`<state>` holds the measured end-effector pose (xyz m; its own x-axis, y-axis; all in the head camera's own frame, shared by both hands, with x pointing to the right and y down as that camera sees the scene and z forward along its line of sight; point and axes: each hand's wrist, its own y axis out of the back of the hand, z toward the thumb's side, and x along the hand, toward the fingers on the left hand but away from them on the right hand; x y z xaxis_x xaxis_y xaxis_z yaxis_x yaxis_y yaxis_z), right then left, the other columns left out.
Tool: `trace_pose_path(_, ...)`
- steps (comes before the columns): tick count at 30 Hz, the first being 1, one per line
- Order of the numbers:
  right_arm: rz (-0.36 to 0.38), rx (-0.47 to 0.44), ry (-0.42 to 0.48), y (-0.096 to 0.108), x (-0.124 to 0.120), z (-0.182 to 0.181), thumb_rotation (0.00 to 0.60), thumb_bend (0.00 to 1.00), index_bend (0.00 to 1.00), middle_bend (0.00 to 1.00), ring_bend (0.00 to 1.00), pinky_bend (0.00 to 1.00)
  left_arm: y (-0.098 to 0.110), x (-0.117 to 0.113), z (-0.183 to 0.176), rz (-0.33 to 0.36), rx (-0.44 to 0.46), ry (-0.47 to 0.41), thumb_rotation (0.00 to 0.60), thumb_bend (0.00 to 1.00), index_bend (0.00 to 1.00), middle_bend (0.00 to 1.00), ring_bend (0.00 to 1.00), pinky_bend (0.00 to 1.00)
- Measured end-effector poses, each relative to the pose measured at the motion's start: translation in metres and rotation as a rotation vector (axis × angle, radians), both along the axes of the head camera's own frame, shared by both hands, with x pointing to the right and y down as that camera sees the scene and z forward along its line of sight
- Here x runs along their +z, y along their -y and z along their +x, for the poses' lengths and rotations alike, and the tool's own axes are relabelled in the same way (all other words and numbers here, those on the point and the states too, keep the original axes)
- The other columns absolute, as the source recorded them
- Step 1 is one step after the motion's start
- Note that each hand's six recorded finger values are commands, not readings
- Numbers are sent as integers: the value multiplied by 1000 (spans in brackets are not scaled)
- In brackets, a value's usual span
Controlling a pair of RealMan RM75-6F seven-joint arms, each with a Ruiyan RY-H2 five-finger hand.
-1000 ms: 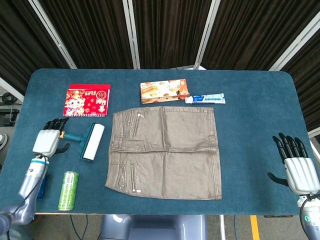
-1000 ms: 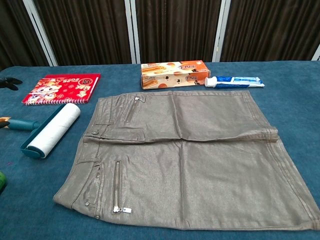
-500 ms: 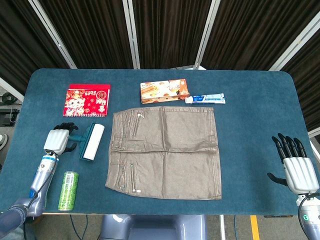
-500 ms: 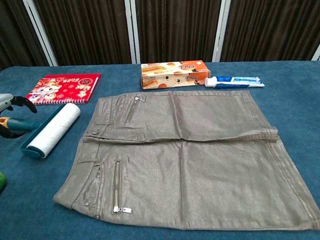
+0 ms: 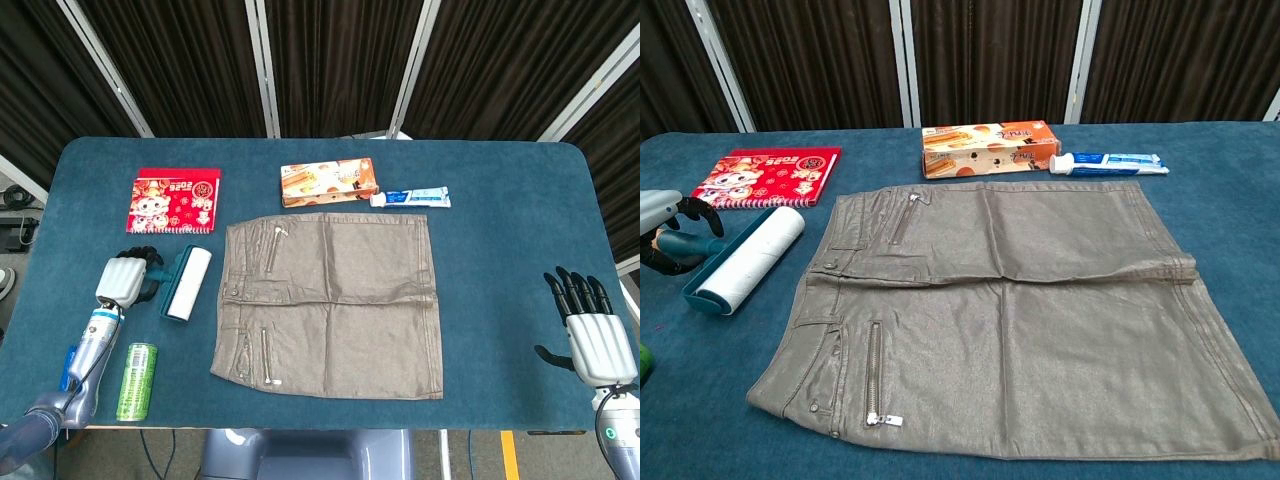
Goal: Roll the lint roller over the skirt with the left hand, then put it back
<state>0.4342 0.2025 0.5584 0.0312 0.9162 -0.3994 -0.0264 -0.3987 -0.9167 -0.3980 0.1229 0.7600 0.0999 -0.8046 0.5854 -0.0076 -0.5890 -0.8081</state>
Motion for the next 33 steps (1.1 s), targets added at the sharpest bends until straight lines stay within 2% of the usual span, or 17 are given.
trace_pose_path(4,-2,0,0,0,0,0,600,0,0,0,0,0,-1,2,2,-13,2,-3,600,552,389,268,239,298)
trace_pose_path(8,-3,1,2,0,0,0,600,0,0,0,0,0,-1,2,5,-9,5,-4,600,714,486,363,306,352)
trace_pose_path(12,-4,5,5,0,0,1,600,0,0,0,0,0,2,-5,7,34,29,-6,600,770,572,398,333,394)
trace_pose_path(17,-5,5,6,0,-1,1,600,0,0,0,0,0,7,-15,9,76,75,0,600,855,614,431,366,424)
trace_pose_path(24,-5,9,13,1,-2,1,600,0,0,0,0,0,17,-30,21,100,177,19,600,882,616,433,368,427)
trace_pose_path(33,-13,42,21,5,-1,7,600,0,0,0,0,0,41,-52,76,106,372,81,600,888,621,435,370,431)
